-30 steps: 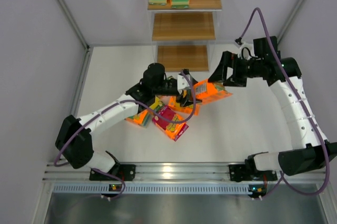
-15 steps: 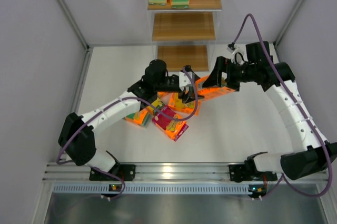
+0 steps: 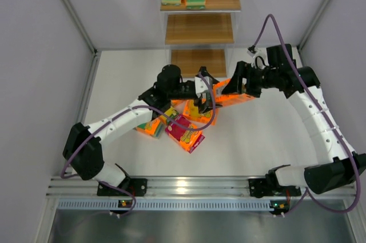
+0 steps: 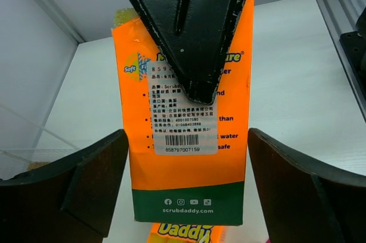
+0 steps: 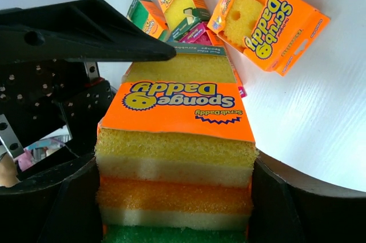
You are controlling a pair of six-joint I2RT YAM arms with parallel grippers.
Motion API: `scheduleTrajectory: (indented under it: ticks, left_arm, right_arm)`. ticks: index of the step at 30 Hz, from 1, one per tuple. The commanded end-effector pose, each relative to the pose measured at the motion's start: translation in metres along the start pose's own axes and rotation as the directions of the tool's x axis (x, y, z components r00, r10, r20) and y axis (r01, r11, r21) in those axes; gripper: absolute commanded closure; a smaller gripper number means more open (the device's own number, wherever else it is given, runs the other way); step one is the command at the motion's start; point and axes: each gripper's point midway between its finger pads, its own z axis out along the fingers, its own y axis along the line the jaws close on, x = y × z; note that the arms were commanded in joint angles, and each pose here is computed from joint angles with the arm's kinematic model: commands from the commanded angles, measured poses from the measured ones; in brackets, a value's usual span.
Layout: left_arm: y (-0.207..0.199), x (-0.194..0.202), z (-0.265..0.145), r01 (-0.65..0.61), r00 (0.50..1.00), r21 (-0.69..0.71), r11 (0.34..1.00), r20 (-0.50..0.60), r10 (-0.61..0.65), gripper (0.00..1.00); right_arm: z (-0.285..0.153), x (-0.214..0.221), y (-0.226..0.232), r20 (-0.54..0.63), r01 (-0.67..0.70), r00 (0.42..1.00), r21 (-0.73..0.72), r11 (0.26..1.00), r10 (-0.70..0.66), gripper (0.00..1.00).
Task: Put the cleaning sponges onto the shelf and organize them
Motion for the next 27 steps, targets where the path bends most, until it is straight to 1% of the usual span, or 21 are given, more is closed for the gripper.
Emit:
scheduleTrajectory:
  ticks: [1, 2, 3, 4, 6, 7, 8, 9, 10, 11, 13, 14, 15, 16, 17, 19, 22, 24, 25, 26, 27]
  left_arm:
    - [0.019, -0.046, -0.015, -0.053, 0.995, -0.123, 0.991, 0.072, 0.062, 0.07]
    - [0.024, -0.050, -0.019, -0.027, 0.997, -0.163, 0.986, 0.072, 0.040, 0.02]
    - [0.037, -0.049, -0.027, -0.009, 0.998, -0.253, 0.968, 0.052, 0.023, 0.02]
    - [0.047, -0.060, -0.040, 0.001, 0.998, -0.337, 0.942, 0.058, 0.020, 0.02]
    - [0.068, -0.067, -0.061, 0.109, 0.993, -0.496, 0.862, 0.092, -0.073, 0.02]
    - [0.096, -0.069, -0.095, 0.169, 0.986, -0.689, 0.705, 0.115, -0.123, 0.02]
    - [0.103, -0.066, -0.109, 0.277, 0.960, -0.745, 0.608, 0.183, -0.213, 0.02]
    - [0.109, -0.064, -0.128, 0.319, 0.944, -0.790, 0.524, 0.216, -0.249, 0.02]
    - [0.110, -0.043, -0.143, 0.338, 0.923, -0.833, 0.437, 0.202, -0.328, 0.02]
    - [0.111, -0.033, -0.155, 0.332, 0.914, -0.863, 0.381, 0.195, -0.356, 0.02]
    - [0.102, -0.008, -0.172, 0.327, 0.876, -0.902, 0.282, 0.178, -0.447, 0.02]
    - [0.098, 0.000, -0.172, 0.327, 0.866, -0.903, 0.278, 0.169, -0.470, 0.02]
    - [0.092, 0.007, -0.172, 0.326, 0.858, -0.901, 0.285, 0.157, -0.488, 0.02]
    - [0.087, 0.004, -0.174, 0.340, 0.858, -0.894, 0.291, 0.167, -0.486, 0.02]
    - [0.080, 0.013, -0.174, 0.358, 0.843, -0.891, 0.280, 0.179, -0.508, 0.02]
    - [0.074, 0.009, -0.179, 0.389, 0.835, -0.882, 0.266, 0.215, -0.506, 0.02]
    - [0.067, 0.016, -0.181, 0.394, 0.828, -0.879, 0.268, 0.213, -0.518, 0.02]
    - [0.064, 0.021, -0.180, 0.390, 0.826, -0.879, 0.275, 0.202, -0.527, 0.02]
    - [0.063, 0.022, -0.180, 0.384, 0.828, -0.880, 0.278, 0.195, -0.526, 0.02]
    - [0.062, 0.026, -0.180, 0.379, 0.826, -0.882, 0.279, 0.186, -0.531, 0.02]
    - [0.062, 0.029, -0.181, 0.370, 0.827, -0.888, 0.273, 0.181, -0.532, 0.02]
  right_arm:
    - [-0.010, -0.027, 0.007, 0.111, 0.055, 0.992, 0.009, 0.998, -0.056, 0.49]
    - [-0.012, -0.037, -0.001, 0.154, 0.050, 0.986, 0.046, 0.998, -0.057, 0.49]
    - [-0.013, -0.045, -0.004, 0.182, 0.048, 0.982, 0.062, 0.997, -0.059, 0.51]
    - [-0.015, -0.060, -0.002, 0.239, 0.062, 0.968, 0.059, 0.996, -0.074, 0.52]
    - [-0.024, -0.084, 0.001, 0.324, 0.076, 0.941, 0.074, 0.994, -0.096, 0.54]
    - [-0.033, -0.106, 0.007, 0.408, 0.106, 0.903, 0.086, 0.991, -0.132, 0.54]
    - [-0.045, -0.123, 0.019, 0.468, 0.139, 0.868, 0.086, 0.987, -0.163, 0.54]
    - [-0.051, -0.138, 0.025, 0.516, 0.156, 0.837, 0.092, 0.983, -0.181, 0.54]
    - [-0.059, -0.151, 0.034, 0.560, 0.185, 0.803, 0.091, 0.979, -0.204, 0.53]
    - [-0.078, -0.178, 0.054, 0.653, 0.236, 0.720, 0.089, 0.968, -0.236, 0.53]
    - [-0.088, -0.206, 0.066, 0.723, 0.268, 0.642, 0.101, 0.958, -0.255, 0.53]
    - [-0.111, -0.227, 0.086, 0.788, 0.315, 0.548, 0.116, 0.942, -0.281, 0.54]
    - [-0.104, -0.244, 0.081, 0.793, 0.306, 0.534, 0.140, 0.941, -0.292, 0.57]
    - [-0.110, -0.256, 0.085, 0.809, 0.316, 0.494, 0.174, 0.933, -0.318, 0.58]
    - [-0.136, -0.272, 0.102, 0.850, 0.326, 0.414, 0.197, 0.925, -0.327, 0.59]
    - [-0.137, -0.295, 0.108, 0.872, 0.343, 0.360, 0.208, 0.916, -0.333, 0.59]
    - [-0.159, -0.320, 0.124, 0.912, 0.341, 0.196, 0.281, 0.897, -0.361, 0.58]
    - [-0.155, -0.329, 0.137, 0.918, 0.350, 0.130, 0.312, 0.883, -0.376, 0.56]
    - [-0.155, -0.335, 0.131, 0.907, 0.302, 0.102, 0.363, 0.882, -0.408, 0.55]
    - [-0.158, -0.336, 0.146, 0.909, 0.305, 0.069, 0.373, 0.876, -0.411, 0.55]
    - [-0.140, -0.344, 0.139, 0.896, 0.282, 0.077, 0.402, 0.871, -0.438, 0.55]
